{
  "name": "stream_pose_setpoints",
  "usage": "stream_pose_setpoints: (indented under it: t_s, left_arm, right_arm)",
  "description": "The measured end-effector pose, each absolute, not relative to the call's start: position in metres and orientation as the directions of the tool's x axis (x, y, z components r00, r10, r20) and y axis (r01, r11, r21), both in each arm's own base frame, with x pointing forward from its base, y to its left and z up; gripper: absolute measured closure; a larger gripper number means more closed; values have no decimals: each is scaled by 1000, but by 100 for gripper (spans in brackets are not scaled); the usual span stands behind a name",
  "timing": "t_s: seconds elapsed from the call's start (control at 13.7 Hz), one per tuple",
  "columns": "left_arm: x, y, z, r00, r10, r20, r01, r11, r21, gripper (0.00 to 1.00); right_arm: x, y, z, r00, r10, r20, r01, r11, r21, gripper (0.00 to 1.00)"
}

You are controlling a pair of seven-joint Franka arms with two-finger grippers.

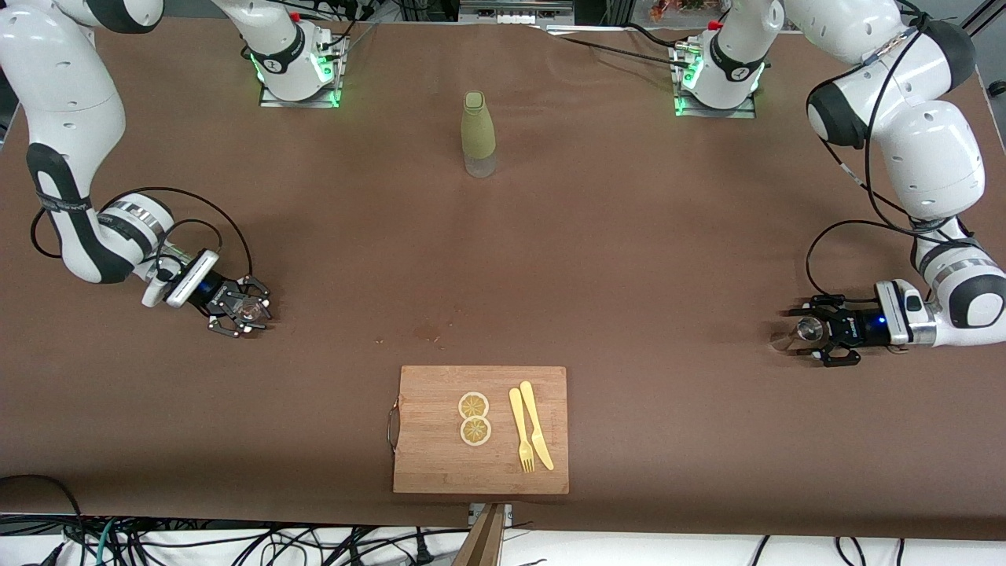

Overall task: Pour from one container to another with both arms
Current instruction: 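Lower the jigger with the left gripper while the right gripper lowers the glass, then open both grippers and lift them away from the glass and jigger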

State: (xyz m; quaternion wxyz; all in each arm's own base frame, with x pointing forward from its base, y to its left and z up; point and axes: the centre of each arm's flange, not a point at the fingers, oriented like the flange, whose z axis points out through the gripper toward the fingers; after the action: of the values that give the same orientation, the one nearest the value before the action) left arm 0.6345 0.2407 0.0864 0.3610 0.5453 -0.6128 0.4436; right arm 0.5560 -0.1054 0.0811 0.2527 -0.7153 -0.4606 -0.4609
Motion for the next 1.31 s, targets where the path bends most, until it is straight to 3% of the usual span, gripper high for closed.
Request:
stream_pose_setpoints:
  t_s: [0.15, 0.51, 0.66, 1.02, 1.31]
  left_arm:
    - [643, 246, 97, -163, -392, 906, -984, -2, -178, 0]
    - [661, 253, 148, -204, -460, 864, -974, 5, -228, 0]
    - [671, 247, 162, -200, -518, 832, -976, 29, -217, 0]
    - [710, 205, 304, -154, -740, 655, -987, 90, -130, 0]
    - [711, 162, 434, -39, -899, 437, -997, 7, -74, 0]
  right_arm:
    - [556, -106, 81, 155, 421, 894, 887, -457, 62, 69]
    - [555, -126, 84, 160, 438, 885, 872, -483, 82, 17]
    - [552, -140, 85, 169, 450, 877, 863, -497, 89, 0]
    - [545, -176, 93, 184, 495, 849, 852, -511, 113, 0]
    - [549, -215, 115, 221, 580, 784, 875, -473, 103, 0]
